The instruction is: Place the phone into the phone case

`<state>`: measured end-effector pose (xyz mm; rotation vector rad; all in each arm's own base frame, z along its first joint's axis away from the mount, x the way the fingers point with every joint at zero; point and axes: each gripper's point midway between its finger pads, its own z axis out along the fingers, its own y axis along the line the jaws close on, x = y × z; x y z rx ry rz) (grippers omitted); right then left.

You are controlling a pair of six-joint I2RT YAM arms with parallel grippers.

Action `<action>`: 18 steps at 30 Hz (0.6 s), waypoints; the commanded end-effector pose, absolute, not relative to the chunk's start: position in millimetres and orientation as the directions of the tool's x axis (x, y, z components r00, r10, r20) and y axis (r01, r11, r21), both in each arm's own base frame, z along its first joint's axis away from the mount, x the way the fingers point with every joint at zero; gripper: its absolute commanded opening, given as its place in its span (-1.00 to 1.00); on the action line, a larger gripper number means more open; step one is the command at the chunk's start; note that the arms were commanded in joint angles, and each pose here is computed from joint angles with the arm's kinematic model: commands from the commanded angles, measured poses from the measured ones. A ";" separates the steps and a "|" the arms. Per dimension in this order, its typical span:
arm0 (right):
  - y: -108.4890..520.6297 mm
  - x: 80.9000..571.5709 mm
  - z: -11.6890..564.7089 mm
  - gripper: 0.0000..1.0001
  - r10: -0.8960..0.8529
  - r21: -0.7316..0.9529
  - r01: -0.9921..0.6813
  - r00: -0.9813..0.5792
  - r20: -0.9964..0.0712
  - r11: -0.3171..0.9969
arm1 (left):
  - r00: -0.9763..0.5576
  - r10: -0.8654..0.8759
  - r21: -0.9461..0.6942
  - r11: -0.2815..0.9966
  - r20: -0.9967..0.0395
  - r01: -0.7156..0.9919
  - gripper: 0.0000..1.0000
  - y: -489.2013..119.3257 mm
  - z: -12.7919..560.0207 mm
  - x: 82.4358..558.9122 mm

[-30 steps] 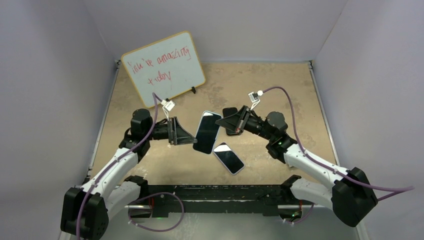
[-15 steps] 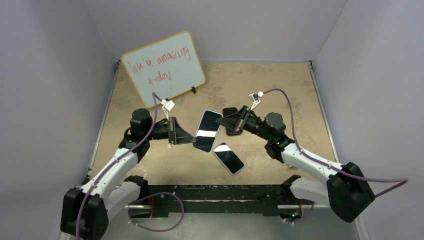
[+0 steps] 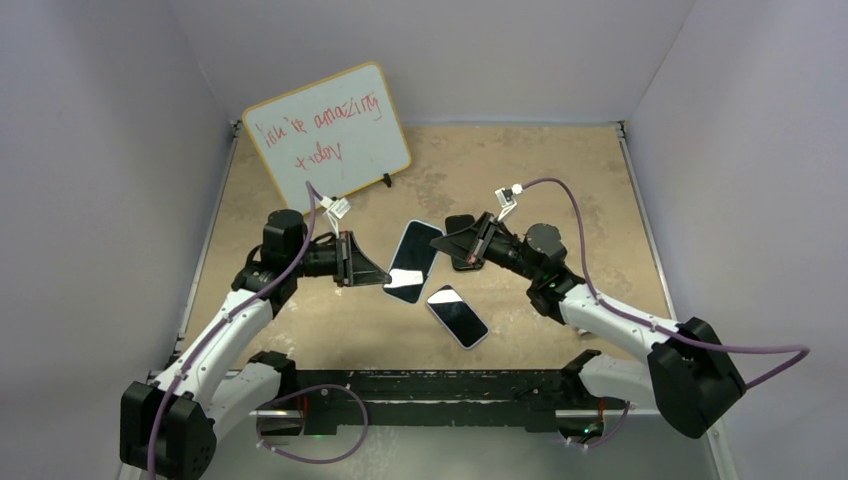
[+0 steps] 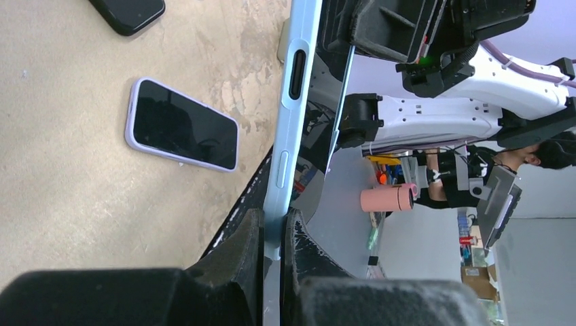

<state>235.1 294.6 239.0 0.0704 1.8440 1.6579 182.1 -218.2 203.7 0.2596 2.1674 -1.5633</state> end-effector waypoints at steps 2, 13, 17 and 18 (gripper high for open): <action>296.7 235.5 293.9 -1.00 0.456 0.822 -0.549 -0.699 -0.552 0.154 | -0.903 -0.186 -0.876 0.379 -0.386 0.297 -0.81 -215.5 208.1 192.4; 304.0 215.0 297.0 -1.00 0.352 0.848 -0.522 -0.780 -0.517 0.089 | -0.840 -0.204 -0.840 0.347 -0.502 0.418 0.24 -218.1 234.3 202.2; 306.8 208.5 307.2 -1.00 0.322 0.830 -0.556 -0.778 -0.540 0.047 | -0.835 -0.190 -0.837 0.322 -0.516 0.443 0.24 -221.6 233.3 206.3; 308.0 207.2 307.9 -1.00 0.311 0.828 -0.560 -0.780 -0.543 0.041 | -0.831 -0.187 -0.835 0.306 -0.524 0.457 0.23 -222.9 235.0 206.2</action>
